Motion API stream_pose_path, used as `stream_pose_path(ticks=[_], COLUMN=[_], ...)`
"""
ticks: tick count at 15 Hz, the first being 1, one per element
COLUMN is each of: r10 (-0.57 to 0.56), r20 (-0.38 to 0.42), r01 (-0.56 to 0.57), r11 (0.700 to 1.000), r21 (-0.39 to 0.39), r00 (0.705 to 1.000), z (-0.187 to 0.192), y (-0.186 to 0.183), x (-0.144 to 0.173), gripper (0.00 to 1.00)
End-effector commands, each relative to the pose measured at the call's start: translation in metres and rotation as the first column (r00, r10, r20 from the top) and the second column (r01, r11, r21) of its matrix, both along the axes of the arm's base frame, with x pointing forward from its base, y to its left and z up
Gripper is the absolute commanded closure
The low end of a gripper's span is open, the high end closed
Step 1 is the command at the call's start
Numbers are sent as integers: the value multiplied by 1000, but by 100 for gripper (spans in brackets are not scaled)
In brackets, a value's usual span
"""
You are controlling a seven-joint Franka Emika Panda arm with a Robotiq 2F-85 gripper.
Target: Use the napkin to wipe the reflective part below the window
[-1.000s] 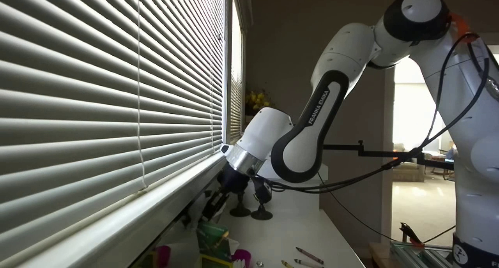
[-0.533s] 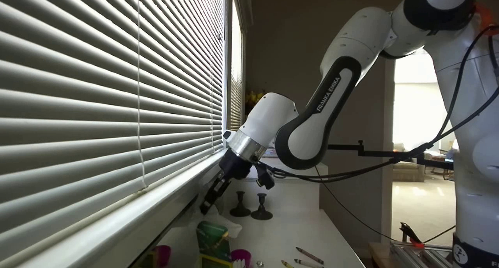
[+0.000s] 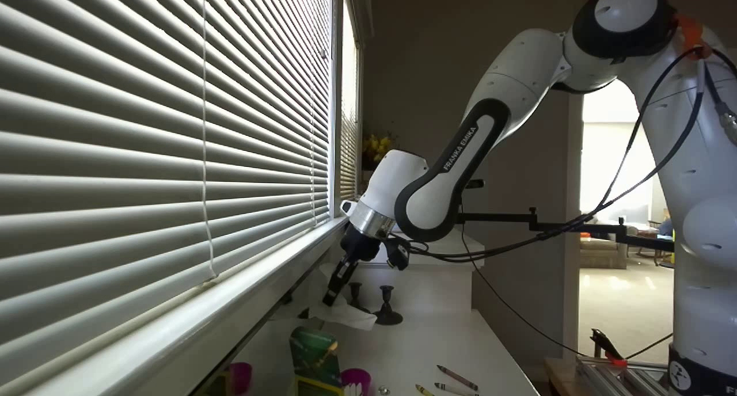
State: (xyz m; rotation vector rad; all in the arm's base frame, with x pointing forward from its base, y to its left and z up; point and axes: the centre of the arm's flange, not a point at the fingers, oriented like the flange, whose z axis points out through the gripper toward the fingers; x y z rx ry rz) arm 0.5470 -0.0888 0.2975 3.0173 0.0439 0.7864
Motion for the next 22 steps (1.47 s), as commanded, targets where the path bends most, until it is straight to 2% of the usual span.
stream_pose_path(ticks=[1, 7, 16, 19, 22], r10=[49, 132, 265, 278, 259], r20=[-13, -4, -5, -5, -18], r01=[-48, -132, -265, -278, -258], r11=[999, 990, 963, 960, 966], r21=[12, 51, 44, 37, 17], r00=[999, 991, 964, 961, 966], z=[-8, -21, -20, -11, -2], y=[-8, 36, 117, 113, 80], x=[25, 40, 15, 17, 24], gripper=[100, 100, 100, 100, 100])
